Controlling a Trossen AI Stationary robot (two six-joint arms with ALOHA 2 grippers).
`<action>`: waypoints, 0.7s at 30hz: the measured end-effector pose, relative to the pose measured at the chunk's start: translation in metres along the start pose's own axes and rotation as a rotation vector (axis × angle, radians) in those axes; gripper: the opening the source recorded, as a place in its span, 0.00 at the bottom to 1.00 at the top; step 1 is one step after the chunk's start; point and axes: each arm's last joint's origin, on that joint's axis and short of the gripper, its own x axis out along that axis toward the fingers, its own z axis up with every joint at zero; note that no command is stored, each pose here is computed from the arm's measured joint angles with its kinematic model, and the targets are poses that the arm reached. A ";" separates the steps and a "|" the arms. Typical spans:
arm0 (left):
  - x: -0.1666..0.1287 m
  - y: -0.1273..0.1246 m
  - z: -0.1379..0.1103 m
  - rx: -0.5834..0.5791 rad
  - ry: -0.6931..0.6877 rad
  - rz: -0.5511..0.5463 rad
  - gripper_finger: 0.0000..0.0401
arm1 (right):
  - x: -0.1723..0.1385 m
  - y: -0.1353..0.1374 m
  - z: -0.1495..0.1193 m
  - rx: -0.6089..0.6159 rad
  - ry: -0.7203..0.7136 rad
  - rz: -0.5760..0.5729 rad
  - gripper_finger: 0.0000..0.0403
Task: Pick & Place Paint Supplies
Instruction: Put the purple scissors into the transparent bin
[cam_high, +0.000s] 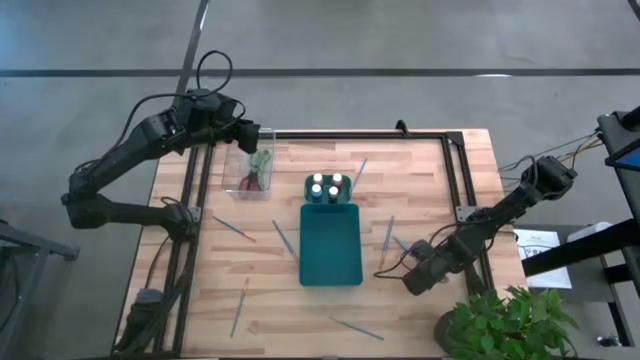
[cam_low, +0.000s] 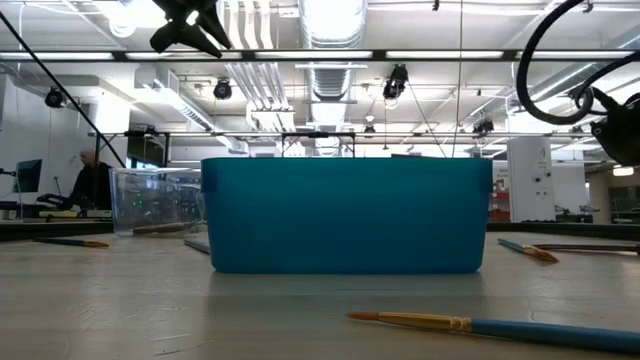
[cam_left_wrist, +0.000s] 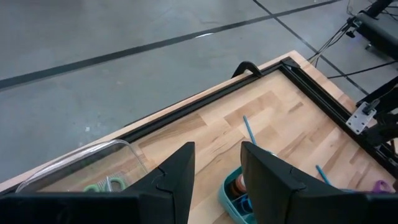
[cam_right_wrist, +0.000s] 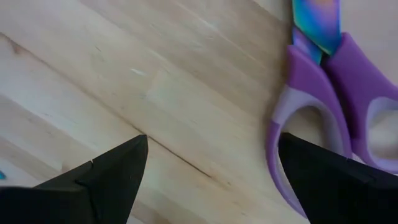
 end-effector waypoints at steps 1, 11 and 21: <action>0.000 0.000 0.000 -0.001 0.000 0.000 0.35 | -0.001 0.000 0.000 0.007 -0.005 0.007 0.87; 0.000 0.000 0.000 -0.004 -0.001 -0.001 0.35 | 0.004 0.000 0.001 0.045 -0.013 -0.037 0.65; 0.000 -0.001 0.000 -0.008 -0.001 -0.013 0.35 | 0.014 -0.004 0.002 0.056 -0.018 -0.126 0.39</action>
